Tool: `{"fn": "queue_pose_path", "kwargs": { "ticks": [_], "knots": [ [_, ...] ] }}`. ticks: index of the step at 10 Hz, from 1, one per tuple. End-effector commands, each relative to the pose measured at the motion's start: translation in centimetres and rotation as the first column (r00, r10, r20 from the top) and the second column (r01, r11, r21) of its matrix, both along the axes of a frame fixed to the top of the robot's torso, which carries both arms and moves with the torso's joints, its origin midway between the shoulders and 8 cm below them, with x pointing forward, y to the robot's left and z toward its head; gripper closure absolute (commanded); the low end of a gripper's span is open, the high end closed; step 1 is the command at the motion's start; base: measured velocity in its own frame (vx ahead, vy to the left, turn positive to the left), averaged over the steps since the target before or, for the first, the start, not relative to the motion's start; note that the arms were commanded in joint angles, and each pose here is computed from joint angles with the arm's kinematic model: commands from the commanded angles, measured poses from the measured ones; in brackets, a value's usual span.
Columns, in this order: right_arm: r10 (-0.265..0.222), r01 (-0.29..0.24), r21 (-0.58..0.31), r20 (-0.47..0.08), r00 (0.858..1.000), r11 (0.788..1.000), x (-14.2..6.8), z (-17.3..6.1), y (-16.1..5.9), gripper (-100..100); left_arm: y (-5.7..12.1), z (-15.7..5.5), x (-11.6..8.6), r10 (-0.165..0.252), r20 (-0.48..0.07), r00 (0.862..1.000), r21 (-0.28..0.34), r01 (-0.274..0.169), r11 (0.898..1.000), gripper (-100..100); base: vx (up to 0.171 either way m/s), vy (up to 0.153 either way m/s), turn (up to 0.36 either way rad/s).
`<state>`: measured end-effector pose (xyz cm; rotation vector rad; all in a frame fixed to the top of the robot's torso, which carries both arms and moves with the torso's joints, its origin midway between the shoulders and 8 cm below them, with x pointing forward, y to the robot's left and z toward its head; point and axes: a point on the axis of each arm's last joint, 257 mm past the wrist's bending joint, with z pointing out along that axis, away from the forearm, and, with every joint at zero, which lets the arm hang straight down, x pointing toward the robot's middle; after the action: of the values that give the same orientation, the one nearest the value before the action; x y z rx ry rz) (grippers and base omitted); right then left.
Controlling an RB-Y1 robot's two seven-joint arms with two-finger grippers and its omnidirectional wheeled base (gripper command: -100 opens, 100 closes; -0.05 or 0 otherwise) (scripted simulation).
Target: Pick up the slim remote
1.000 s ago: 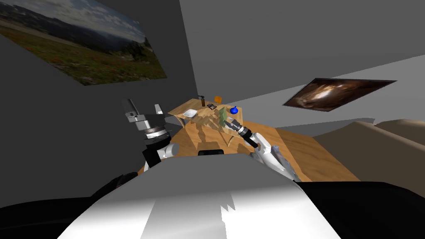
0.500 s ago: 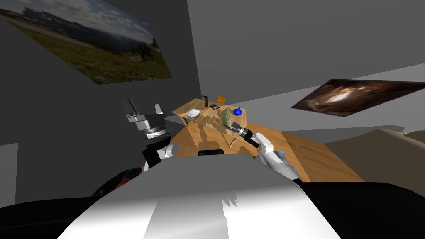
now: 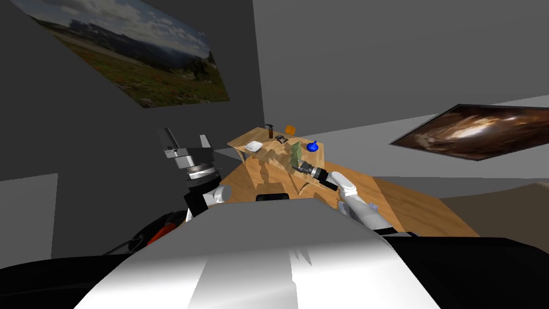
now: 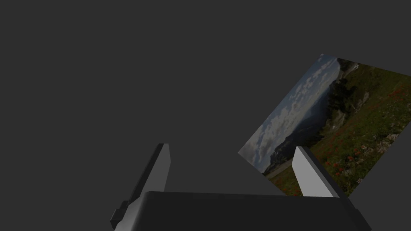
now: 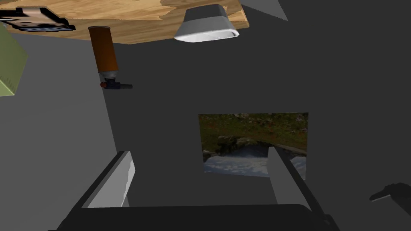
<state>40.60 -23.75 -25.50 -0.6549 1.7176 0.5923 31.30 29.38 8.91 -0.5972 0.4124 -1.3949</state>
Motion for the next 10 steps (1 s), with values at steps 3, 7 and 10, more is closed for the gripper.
{"fn": "queue_pose_path", "kwargs": {
  "ticks": [3,7,10],
  "knots": [
    [-0.017,0.006,-0.128,-0.08,0.997,0.992,-0.9,-4.4,-3.8,-100,0.0,0.0,0.0,0.0,0.0,1.0,0.0,0.0,1.0,0,0.05,0.013,0.13],
    [-0.068,-0.01,-0.331,-0.226,0.972,0.944,-4.0,-11.1,-11.1,-100,0.0,0.0,0.0,0.0,0.0,1.0,0.0,0.0,1.0,0,0.071,0.014,0.184],
    [-0.101,-0.021,-0.402,-0.281,0.954,0.915,-5.7,-13.5,-14.3,-100,0.0,0.0,0.0,0.0,0.0,1.0,0.0,0.0,1.0,0,0.045,0.009,0.114]
  ]
}}
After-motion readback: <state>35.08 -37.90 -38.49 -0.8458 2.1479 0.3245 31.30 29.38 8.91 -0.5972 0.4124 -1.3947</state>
